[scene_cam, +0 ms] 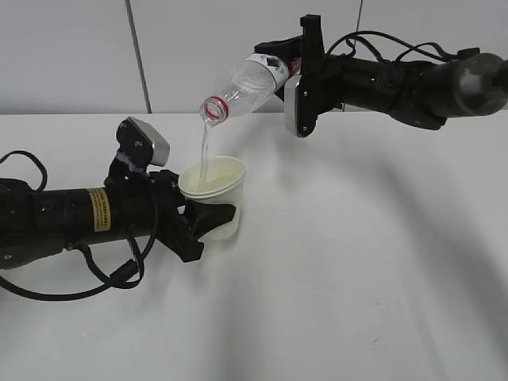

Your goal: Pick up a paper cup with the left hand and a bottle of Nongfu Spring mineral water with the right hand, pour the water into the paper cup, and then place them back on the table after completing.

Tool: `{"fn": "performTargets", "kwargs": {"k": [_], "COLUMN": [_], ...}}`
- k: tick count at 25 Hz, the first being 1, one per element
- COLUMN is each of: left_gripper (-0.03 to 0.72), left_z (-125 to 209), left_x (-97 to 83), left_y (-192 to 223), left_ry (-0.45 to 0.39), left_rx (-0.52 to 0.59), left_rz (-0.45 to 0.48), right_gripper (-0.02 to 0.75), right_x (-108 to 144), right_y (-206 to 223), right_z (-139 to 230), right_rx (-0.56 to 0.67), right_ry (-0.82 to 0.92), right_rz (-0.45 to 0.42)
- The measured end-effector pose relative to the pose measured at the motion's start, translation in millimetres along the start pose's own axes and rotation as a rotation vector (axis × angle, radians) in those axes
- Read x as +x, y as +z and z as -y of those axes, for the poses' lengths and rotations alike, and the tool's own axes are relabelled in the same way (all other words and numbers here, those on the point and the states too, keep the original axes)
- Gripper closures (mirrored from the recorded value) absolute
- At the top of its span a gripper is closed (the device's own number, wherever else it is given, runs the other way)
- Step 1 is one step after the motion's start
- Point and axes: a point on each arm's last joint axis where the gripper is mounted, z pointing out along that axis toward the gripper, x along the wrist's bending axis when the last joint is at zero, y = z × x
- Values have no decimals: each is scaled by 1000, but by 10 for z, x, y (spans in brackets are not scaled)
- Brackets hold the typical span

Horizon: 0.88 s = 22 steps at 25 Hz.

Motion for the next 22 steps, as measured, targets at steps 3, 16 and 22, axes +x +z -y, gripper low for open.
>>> {"fn": "performTargets", "kwargs": {"k": [3, 16, 22], "left_gripper": [338, 338, 338], "left_z": [0, -41, -50], "left_x": [0, 104, 134], "left_y": [0, -29, -33], "left_ry": [-1, -2, -7], "left_rx": [0, -52, -63], "left_rz": [0, -80, -113], "right_gripper": [335, 335, 335], "right_x": [-1, 0, 0], "right_y": [0, 0, 0], "right_z": [1, 3, 7], "right_rx": [1, 3, 8], "right_ry": [1, 217, 682], "right_rz": [1, 1, 2]}}
